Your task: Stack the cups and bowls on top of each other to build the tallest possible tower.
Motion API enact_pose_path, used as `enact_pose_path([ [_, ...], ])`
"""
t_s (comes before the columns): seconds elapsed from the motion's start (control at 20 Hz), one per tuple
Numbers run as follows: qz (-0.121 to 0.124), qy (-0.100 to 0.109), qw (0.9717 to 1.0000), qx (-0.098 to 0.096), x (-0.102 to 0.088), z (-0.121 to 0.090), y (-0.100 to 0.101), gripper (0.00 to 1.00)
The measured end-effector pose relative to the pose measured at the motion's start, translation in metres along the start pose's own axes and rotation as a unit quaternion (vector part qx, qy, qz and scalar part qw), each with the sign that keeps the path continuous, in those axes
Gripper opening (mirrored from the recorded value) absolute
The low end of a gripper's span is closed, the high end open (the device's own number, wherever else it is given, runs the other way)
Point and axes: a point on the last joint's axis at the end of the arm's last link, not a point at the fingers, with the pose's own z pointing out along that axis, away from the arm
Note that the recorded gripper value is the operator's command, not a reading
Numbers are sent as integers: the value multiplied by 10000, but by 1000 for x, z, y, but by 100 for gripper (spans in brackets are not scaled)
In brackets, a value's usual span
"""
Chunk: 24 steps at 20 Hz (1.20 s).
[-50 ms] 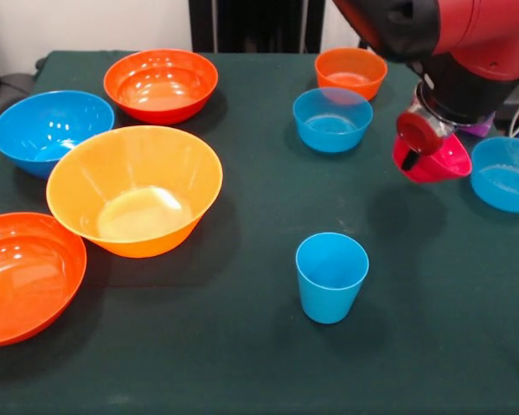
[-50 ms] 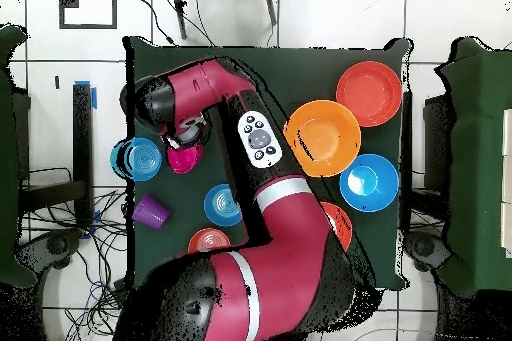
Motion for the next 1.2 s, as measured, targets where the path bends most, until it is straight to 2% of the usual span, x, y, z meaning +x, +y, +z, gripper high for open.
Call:
enact_pose_path([
  [0.15,100,-4,9999,52,1,-18,-12,0],
  [0.35,293,-120,9994,146,-7,-45,-33,0],
  [0.5,416,-186,9989,138,-15,-58,-45,0],
  [0.55,525,-238,9983,97,-23,-67,-53,0],
  [0.65,590,-250,9979,52,-28,-71,-58,0],
  [0.8,731,-231,9970,-123,-39,-79,-65,0],
  [0.9,836,-129,9955,-427,-48,-86,-67,0],
  [1.05,877,-2,9930,-785,-51,-90,-65,0],
  [1.2,885,163,9892,-1161,-50,-92,-62,0],
])
